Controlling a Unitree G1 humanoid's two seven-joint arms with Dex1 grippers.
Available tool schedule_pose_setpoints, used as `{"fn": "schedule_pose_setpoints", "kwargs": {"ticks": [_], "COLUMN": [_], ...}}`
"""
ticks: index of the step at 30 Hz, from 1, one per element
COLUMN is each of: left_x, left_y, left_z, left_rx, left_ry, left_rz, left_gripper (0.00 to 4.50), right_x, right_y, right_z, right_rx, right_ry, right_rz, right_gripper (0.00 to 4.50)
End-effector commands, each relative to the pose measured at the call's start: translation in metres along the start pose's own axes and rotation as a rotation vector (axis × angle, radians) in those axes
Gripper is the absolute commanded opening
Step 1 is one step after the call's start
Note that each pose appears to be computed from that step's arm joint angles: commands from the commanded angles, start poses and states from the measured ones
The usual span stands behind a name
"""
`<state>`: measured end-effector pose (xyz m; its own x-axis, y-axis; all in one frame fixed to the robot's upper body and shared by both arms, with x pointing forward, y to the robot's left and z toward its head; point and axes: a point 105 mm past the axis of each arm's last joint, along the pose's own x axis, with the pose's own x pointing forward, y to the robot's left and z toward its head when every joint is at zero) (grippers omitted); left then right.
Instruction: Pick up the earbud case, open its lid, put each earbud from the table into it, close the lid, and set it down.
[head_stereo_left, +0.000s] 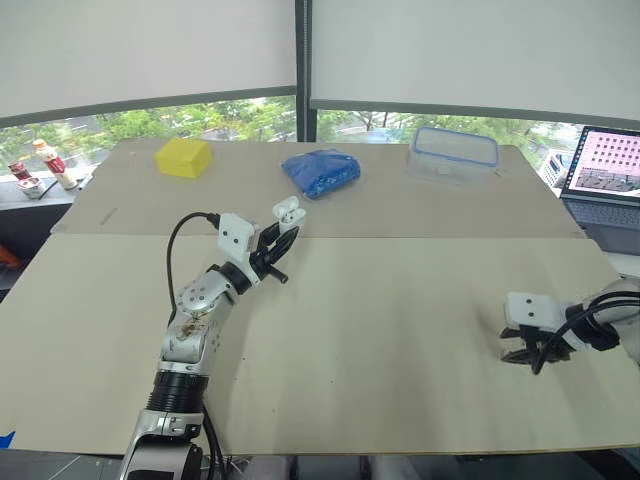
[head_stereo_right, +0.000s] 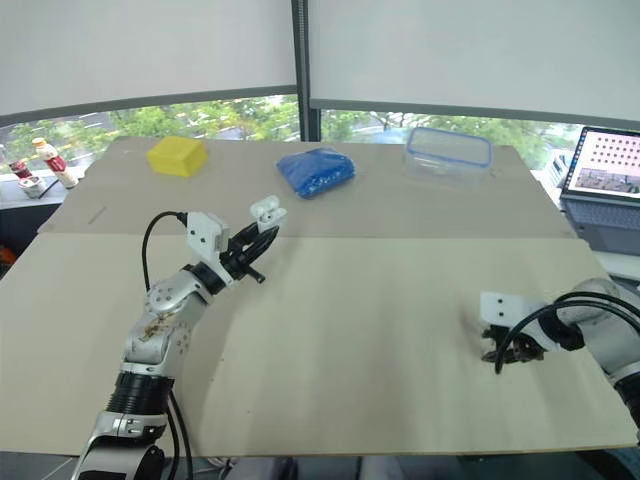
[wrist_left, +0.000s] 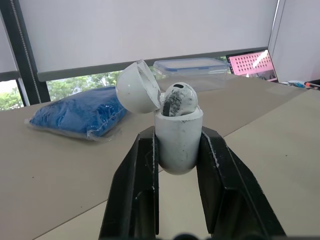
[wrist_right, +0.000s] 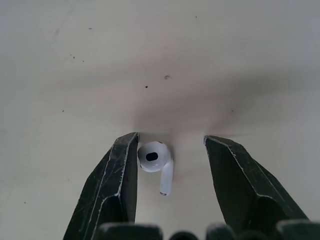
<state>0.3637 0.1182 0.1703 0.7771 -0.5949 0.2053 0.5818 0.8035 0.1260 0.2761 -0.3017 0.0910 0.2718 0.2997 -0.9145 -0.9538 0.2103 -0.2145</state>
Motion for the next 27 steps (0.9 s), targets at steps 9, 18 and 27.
{"fn": "schedule_pose_setpoints", "kwargs": {"ticks": [9,18,27], "left_x": [0.003,0.003,0.004], "left_y": [-0.001,0.0,-0.001], "left_z": [0.018,0.017,0.017], "left_rx": [0.031,0.031,0.026], "left_ry": [-0.057,-0.055,-0.057], "left_rz": [-0.004,-0.001,-0.008], "left_gripper": [0.55,0.55,0.55], "right_x": [0.005,0.007,0.008], "right_y": [0.01,0.012,0.006], "right_z": [-0.019,-0.02,-0.007], "right_rx": [0.001,-0.011,-0.014], "right_ry": [0.096,0.092,0.016], "right_rz": [0.05,0.07,0.034], "right_gripper": [2.35,1.56,0.35]}}
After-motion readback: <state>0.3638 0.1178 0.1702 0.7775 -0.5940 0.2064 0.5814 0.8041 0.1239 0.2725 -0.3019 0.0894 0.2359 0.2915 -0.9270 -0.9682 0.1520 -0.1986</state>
